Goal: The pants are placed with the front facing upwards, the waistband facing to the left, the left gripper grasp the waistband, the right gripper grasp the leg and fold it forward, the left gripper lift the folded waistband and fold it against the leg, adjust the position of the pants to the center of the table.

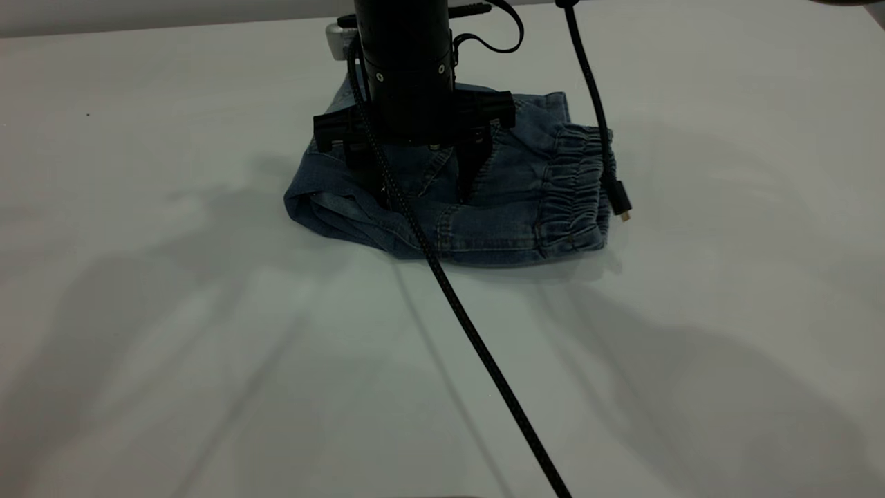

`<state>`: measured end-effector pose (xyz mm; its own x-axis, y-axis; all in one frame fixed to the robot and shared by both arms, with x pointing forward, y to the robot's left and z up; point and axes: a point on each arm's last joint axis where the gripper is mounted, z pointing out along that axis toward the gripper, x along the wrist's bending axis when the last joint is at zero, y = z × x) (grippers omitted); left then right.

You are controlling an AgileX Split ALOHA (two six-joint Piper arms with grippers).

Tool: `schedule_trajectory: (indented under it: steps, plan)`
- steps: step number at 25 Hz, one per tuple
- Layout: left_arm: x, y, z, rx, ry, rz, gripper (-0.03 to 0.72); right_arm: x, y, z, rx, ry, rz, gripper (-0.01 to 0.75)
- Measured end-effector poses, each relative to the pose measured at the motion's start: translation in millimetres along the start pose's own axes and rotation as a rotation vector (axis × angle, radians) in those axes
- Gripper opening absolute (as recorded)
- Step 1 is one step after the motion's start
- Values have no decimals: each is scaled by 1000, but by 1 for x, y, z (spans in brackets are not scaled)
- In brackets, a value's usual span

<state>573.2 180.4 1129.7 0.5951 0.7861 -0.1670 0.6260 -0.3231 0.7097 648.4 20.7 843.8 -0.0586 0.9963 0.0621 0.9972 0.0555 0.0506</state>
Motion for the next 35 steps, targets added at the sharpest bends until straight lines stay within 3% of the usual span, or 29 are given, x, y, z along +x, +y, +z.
schedule_trajectory:
  steps: [5, 8, 16, 20, 22, 25, 30, 35]
  plan:
    - [0, 0, 0, 2, -1, 0, 561, 2, 2, -27, -36, -14, -93, 489]
    - [-4, 0, -9, -2, -2, 12, 561, 8, 4, -77, -117, 30, -193, 489]
    - [-32, -5, -84, -33, 61, 142, 561, 4, -32, -268, -395, 290, -471, 489]
    - [-45, -16, -121, -11, 105, 160, 561, -19, -69, -329, -475, 317, -545, 489]
    - [-50, -25, -138, 21, 133, 162, 561, -35, -90, -347, -486, 298, -557, 489]
    - [-54, -30, -157, -7, 199, 156, 561, -62, -123, -358, -474, 248, -563, 489]
    - [-63, -52, -172, -25, 216, 105, 561, -109, -184, -351, -419, 176, -583, 489]
    - [-66, -107, -156, 82, 196, 21, 561, -154, -245, -312, -304, 133, -586, 489]
